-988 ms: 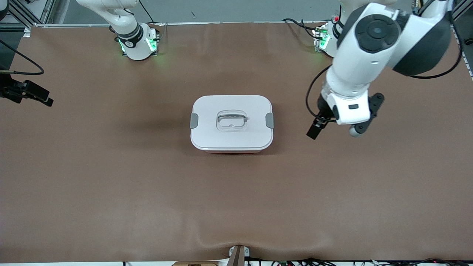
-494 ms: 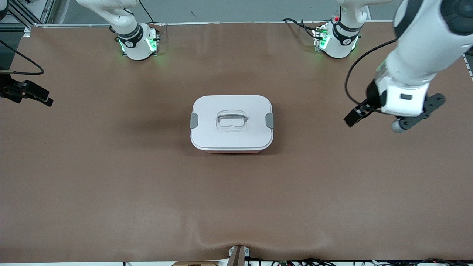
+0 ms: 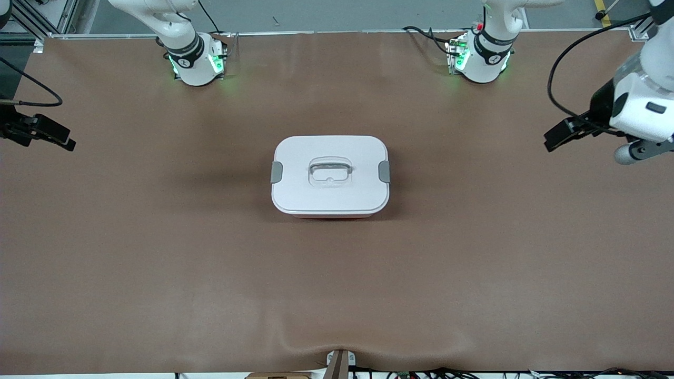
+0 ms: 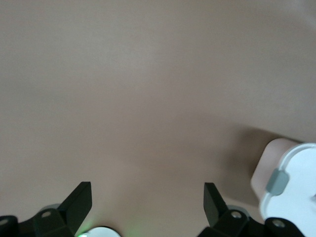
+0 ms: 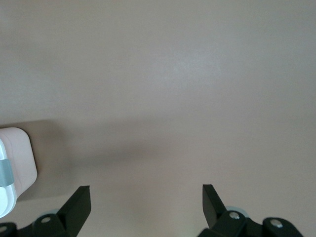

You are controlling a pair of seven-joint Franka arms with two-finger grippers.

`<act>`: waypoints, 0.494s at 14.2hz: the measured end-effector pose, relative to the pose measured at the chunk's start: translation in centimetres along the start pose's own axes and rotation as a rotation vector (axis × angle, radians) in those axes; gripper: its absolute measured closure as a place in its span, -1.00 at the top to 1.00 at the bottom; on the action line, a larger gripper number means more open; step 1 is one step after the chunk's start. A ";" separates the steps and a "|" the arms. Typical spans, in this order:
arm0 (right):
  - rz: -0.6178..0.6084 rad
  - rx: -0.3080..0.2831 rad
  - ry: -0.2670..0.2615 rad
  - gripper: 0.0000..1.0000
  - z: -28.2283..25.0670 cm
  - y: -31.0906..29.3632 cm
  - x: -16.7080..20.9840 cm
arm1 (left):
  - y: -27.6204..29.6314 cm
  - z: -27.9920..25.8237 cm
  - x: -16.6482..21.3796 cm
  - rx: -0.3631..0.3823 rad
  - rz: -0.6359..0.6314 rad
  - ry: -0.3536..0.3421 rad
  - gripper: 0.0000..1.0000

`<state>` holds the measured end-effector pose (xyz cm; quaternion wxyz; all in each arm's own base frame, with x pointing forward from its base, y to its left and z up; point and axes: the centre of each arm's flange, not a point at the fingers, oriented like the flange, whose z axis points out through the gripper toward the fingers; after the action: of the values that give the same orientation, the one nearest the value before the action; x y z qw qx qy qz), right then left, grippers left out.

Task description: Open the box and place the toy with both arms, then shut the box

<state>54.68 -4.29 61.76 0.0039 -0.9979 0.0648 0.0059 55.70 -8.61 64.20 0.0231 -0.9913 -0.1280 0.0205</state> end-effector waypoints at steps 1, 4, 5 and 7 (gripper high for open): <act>0.001 0.000 0.000 1.00 0.0 0.0 0.0 | -1.0 -0.3 0.0 0.004 0.035 -0.005 1.00; 0.003 0.000 -0.001 1.00 0.0 0.2 0.0 | -3.3 -0.9 -0.7 0.011 0.083 -0.025 1.00; 0.005 0.000 -0.001 1.00 0.0 0.3 0.0 | -3.6 -1.1 -0.8 0.008 0.093 -0.025 1.00; 0.012 0.000 -0.001 1.00 0.0 0.6 0.0 | -4.0 -1.2 -0.9 0.002 0.102 -0.026 1.00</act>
<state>54.62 -4.93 61.75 0.0040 -0.9975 0.0706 0.0065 53.89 -4.99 65.60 0.0212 -0.9962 -0.0775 0.0346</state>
